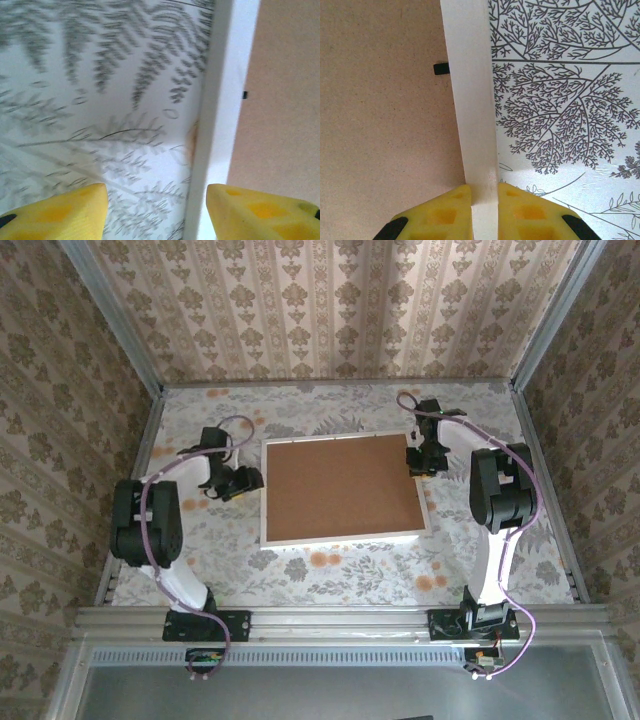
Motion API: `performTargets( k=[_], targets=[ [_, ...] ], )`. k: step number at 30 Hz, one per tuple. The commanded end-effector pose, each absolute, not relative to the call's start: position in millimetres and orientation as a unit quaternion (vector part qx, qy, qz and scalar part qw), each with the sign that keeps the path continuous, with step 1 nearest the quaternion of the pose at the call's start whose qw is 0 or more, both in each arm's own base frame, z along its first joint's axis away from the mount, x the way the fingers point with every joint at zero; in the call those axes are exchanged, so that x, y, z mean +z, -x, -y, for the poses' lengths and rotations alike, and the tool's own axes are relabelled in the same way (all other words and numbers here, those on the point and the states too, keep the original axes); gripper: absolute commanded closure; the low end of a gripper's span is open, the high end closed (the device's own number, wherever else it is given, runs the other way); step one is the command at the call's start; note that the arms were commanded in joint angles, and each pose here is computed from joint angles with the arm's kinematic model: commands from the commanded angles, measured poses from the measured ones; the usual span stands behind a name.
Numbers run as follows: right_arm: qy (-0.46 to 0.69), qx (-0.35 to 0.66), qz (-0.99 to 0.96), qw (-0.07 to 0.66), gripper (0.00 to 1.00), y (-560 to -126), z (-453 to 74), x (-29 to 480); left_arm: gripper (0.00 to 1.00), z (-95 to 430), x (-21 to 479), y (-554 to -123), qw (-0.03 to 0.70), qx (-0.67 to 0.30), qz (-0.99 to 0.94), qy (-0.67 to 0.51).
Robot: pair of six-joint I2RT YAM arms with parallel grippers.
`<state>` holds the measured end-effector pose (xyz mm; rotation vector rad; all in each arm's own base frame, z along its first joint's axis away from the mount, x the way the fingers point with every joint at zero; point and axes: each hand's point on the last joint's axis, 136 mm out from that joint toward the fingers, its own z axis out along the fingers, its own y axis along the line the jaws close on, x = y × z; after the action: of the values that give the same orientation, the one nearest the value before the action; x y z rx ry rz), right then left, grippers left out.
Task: Put the photo into the frame
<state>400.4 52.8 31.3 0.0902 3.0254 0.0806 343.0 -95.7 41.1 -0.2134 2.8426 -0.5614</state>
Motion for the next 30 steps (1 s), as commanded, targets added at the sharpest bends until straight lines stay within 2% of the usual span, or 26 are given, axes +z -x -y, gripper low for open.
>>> performTargets(
  k=[1, 5, 12, 21, 30],
  targets=[
    [-0.028, 0.019, -0.998, 0.059, 0.83, -400.4, -48.8, 32.9, 0.36, 98.6, 49.9, -321.2, 0.115, -0.210, -0.968, 0.075],
    [-0.027, 0.029, -0.998, 0.057, 0.83, -402.2, -52.4, 30.9, 0.40, 124.0, 46.2, -289.6, 0.070, -0.277, -0.956, 0.064],
    [-0.028, 0.029, -0.998, 0.054, 0.83, -401.8, -52.6, 29.2, 0.48, 133.9, 29.0, -256.5, 0.024, -0.266, -0.962, 0.050],
    [-0.026, 0.034, -0.998, 0.052, 0.83, -400.5, -55.4, 28.3, 0.62, 133.8, 28.4, -268.3, 0.031, -0.260, -0.964, 0.048],
    [-0.025, 0.034, -0.998, 0.051, 0.83, -399.8, -55.8, 27.7, 0.65, 134.7, 27.5, -268.1, 0.031, -0.264, -0.963, 0.045]
  ],
)
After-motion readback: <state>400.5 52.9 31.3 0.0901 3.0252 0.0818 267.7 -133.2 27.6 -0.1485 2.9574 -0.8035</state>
